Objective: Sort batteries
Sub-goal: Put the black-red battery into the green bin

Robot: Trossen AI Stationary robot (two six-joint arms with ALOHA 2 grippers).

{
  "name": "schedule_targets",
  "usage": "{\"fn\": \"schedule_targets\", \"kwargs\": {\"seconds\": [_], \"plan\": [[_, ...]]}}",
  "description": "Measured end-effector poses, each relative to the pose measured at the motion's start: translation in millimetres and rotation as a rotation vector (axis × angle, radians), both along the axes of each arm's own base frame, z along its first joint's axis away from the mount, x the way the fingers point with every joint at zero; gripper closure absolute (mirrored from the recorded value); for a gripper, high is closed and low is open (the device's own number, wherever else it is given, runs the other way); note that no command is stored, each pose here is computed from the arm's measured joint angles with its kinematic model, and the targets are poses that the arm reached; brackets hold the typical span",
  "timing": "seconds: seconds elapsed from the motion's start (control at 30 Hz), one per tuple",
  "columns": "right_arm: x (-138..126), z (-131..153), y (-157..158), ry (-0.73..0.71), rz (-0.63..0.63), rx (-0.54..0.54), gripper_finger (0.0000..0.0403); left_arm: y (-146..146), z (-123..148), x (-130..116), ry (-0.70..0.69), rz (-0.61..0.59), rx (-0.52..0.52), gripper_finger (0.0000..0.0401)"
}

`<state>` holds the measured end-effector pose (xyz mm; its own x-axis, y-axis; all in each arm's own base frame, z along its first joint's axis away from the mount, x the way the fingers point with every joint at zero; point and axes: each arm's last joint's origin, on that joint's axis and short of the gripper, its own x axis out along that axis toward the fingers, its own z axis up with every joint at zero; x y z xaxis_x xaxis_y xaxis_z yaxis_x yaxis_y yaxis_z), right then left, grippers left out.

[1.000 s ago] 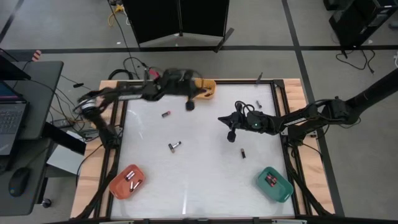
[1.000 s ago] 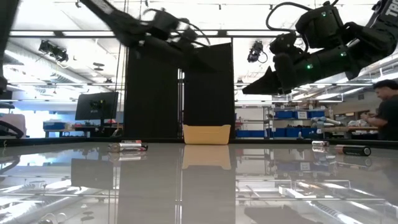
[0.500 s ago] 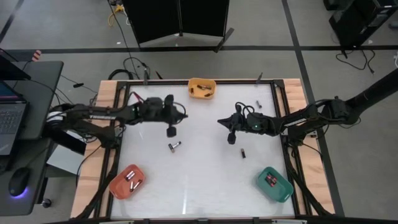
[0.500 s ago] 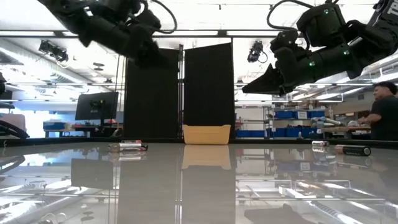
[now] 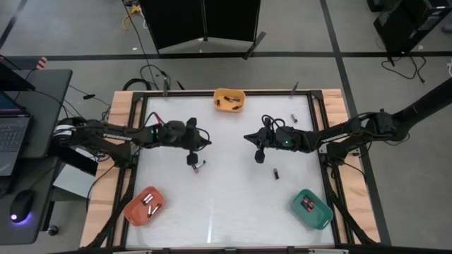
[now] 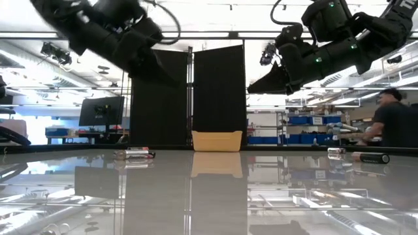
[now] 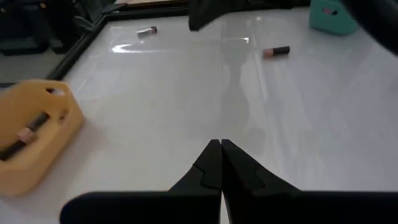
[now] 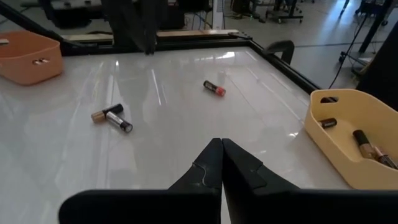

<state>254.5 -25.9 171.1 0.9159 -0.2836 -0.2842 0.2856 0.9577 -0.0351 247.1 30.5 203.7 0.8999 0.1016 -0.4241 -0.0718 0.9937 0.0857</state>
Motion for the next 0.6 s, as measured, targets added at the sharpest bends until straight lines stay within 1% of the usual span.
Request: {"fn": "schedule_targets", "kwargs": {"seconds": [0.17, 0.23, 0.33, 0.43, 0.6], "plan": [[0, 0, 0, -0.001, -0.004, 0.005, 0.0389, -2, -25, -14, -0.070, 0.035, -0.055, 0.0396], [0, 0, 0, -0.002, -0.004, 0.005, 0.0389, -1, -30, -17, -0.050, 0.080, -0.055, 0.0396], [0, 0, 0, -0.003, -0.004, 0.006, 0.0389, 3, -28, -16, -0.027, 0.197, -0.046, 0.0396], [2, 2, -1, -0.008, -0.006, 0.005, 0.0389, 10, -25, -15, 0.062, 0.301, -0.042, 0.0396], [3, 5, -1, -0.013, -0.004, -0.002, 0.0389, 31, -14, -17, 0.216, 0.431, -0.094, 0.0395]]}}
